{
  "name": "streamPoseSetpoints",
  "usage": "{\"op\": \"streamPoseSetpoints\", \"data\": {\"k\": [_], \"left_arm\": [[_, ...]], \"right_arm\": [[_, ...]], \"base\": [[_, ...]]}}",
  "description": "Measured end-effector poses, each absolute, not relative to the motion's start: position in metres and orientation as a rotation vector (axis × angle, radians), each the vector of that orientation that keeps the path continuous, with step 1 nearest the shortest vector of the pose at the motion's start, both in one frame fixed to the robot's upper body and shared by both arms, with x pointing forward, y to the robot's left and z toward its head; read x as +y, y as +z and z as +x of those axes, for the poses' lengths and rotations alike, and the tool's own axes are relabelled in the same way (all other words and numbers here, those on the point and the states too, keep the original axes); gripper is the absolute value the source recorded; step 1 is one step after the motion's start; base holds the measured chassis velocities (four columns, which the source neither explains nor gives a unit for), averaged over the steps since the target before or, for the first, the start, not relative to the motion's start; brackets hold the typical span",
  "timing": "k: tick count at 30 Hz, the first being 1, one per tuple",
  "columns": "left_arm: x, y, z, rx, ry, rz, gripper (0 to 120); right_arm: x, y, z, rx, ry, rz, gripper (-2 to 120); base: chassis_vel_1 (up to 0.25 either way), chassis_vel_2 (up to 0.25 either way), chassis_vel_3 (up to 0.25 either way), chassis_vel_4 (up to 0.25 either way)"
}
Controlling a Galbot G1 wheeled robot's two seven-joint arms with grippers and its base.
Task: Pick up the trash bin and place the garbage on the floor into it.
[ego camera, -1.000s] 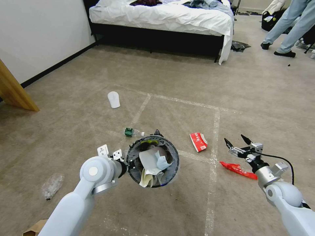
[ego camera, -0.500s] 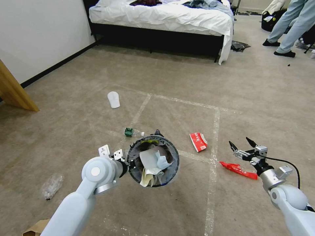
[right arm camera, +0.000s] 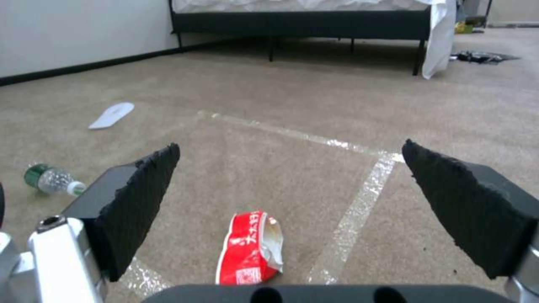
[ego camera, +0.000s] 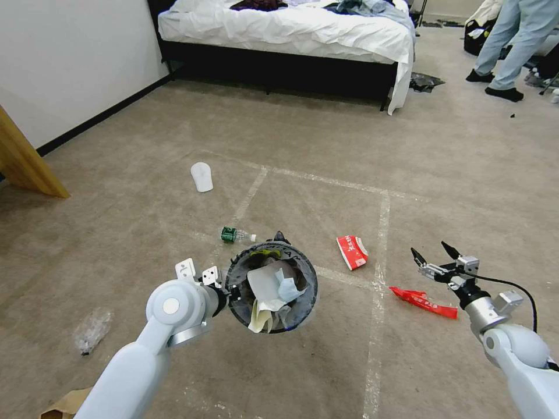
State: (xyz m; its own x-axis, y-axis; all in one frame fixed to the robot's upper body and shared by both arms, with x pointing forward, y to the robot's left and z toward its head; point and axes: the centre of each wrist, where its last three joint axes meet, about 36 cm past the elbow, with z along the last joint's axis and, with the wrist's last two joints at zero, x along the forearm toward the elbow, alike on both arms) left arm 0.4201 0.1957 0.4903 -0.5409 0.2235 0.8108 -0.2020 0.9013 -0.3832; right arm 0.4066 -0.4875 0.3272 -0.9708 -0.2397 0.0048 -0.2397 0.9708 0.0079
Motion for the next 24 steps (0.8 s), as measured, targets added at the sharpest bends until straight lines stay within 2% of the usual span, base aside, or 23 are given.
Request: {"op": "streamPoseSetpoints", "data": {"k": [16,24], "left_arm": [[0.194,0.487,0.419,-2.070,0.541,-0.019,0],[0.194,0.485,0.418,-2.068,0.538,-0.021,0]], "right_arm": [[-0.509,0.297,0.400,-3.047,-0.006,0.325,100],[-0.525,0.292,0.410,-2.982,0.028,0.370,100]], "base": [[0.000,0.000,0.000,0.000],[0.000,0.000,0.000,0.000]]}}
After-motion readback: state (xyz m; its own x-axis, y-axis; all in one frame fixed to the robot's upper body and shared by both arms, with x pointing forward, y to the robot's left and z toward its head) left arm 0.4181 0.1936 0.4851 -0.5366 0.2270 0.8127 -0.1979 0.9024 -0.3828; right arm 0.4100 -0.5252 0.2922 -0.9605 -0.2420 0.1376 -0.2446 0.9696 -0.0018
